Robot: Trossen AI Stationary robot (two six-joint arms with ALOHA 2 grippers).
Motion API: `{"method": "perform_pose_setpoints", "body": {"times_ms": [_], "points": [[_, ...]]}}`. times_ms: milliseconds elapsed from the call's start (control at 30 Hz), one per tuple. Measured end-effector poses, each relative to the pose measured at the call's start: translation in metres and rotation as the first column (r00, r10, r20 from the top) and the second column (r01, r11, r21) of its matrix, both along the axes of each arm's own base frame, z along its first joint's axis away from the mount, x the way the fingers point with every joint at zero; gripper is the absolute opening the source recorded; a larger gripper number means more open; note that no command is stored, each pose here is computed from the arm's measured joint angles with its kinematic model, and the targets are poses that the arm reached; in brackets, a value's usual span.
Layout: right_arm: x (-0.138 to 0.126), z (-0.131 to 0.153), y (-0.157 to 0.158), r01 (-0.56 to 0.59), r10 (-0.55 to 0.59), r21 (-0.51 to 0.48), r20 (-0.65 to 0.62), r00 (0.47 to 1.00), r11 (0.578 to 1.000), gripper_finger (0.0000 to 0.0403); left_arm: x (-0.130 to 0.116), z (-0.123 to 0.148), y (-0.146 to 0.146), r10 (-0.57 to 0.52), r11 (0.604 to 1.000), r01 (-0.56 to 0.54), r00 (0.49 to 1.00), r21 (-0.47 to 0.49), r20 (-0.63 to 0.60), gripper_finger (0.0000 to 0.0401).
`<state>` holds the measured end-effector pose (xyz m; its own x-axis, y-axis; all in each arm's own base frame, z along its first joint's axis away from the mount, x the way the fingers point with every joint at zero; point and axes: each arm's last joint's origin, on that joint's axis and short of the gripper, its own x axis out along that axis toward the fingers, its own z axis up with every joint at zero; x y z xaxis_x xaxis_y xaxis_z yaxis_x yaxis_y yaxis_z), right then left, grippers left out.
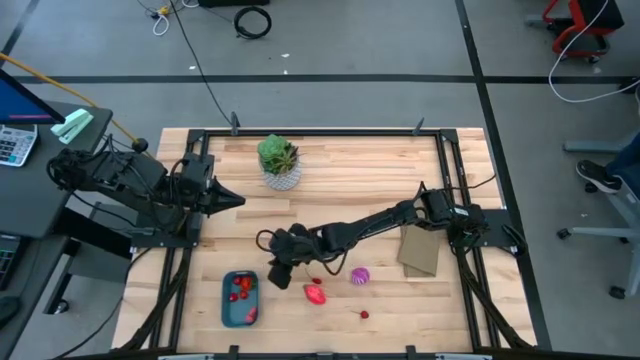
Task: Pick and placing Produce into tupperware
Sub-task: Put the peach into the bin
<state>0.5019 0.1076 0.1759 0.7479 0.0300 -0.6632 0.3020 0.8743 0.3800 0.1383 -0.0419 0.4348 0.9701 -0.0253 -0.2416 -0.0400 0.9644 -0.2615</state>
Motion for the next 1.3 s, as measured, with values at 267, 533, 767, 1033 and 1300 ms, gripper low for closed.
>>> {"method": "perform_pose_setpoints", "body": {"times_ms": [267,533,767,1033,1300], "points": [[-0.002,-0.006,-0.012,-0.028,0.024,-0.059,-0.072,0.997,0.998,0.0186,0.000,0.000,0.000,0.000,1.000,0.000,1.000,0.001,-0.002,0.0020],[0.001,-0.019,-0.009,-0.105,0.101,-0.051,-0.073,0.992,0.993,0.0230,0.000,0.000,0.000,0.000,1.000,0.000,1.000,0.002,-0.003,0.0021],[0.008,-0.040,-0.008,-0.114,0.109,-0.073,-0.068,0.992,0.991,0.0240,0.000,0.000,0.000,0.000,1.000,0.000,1.000,0.003,-0.004,0.0012],[0.010,-0.059,-0.009,-0.107,0.100,-0.087,-0.084,0.991,0.990,0.0238,0.000,-0.001,0.000,0.000,1.000,0.000,1.000,0.006,-0.012,0.0023],[0.011,-0.064,-0.008,-0.083,0.075,-0.103,-0.085,0.994,0.991,0.0227,0.000,-0.002,0.000,0.000,1.000,0.001,1.000,0.009,-0.019,0.0017]]}}
